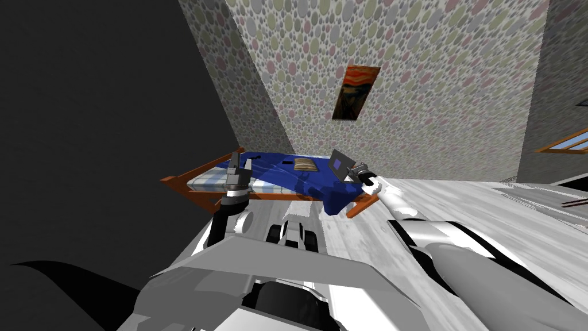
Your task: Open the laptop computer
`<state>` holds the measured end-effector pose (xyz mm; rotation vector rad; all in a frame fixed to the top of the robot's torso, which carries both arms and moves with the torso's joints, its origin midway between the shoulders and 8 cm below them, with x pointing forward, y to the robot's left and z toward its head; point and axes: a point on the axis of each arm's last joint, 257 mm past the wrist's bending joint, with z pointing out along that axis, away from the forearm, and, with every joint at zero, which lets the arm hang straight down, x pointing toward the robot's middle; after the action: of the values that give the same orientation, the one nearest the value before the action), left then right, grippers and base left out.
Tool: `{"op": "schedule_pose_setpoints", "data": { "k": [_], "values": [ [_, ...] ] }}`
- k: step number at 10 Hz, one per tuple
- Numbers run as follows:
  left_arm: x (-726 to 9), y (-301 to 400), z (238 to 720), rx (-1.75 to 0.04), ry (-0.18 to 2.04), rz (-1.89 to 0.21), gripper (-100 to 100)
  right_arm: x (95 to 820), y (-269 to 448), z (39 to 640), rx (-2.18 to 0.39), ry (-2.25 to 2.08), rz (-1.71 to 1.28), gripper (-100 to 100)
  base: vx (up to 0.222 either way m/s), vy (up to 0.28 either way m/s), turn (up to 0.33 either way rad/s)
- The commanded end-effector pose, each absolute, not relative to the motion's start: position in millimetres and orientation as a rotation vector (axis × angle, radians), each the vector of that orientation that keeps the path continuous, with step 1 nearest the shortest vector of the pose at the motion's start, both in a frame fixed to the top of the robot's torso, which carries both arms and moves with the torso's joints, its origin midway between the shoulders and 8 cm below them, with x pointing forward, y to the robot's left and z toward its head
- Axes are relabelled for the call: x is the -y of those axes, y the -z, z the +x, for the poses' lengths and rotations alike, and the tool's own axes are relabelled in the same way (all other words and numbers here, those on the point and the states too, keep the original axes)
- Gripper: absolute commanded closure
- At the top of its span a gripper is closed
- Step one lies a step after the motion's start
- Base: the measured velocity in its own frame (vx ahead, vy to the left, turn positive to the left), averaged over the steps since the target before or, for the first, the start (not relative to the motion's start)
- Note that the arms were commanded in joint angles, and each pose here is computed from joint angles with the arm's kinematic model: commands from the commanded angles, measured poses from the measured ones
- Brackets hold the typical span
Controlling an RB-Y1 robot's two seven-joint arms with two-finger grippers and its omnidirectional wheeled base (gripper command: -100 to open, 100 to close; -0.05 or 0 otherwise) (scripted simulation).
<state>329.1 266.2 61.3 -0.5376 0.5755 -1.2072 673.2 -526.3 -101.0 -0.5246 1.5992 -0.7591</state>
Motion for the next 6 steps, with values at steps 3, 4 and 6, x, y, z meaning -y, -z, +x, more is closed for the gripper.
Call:
{"op": "schedule_pose_setpoints", "data": {
  "k": [3, 4, 6],
  "values": [
    [-266, -61, 329, -0.575, 1.207, -0.538, 0, 495, 91, 696, -1.573, 0.745, -0.572, -100, -0.004, -0.004, -0.026],
    [-266, -61, 329, -0.575, 1.207, -0.538, 0, 526, 83, 682, -1.58, 0.782, -0.528, 100, 0.004, 0.011, 0.229],
    [-266, -61, 329, -0.575, 1.207, -0.538, 0, 527, 100, 675, -1.601, 0.761, -0.522, 100, 0.008, 0.003, 0.087]
  ]
}}
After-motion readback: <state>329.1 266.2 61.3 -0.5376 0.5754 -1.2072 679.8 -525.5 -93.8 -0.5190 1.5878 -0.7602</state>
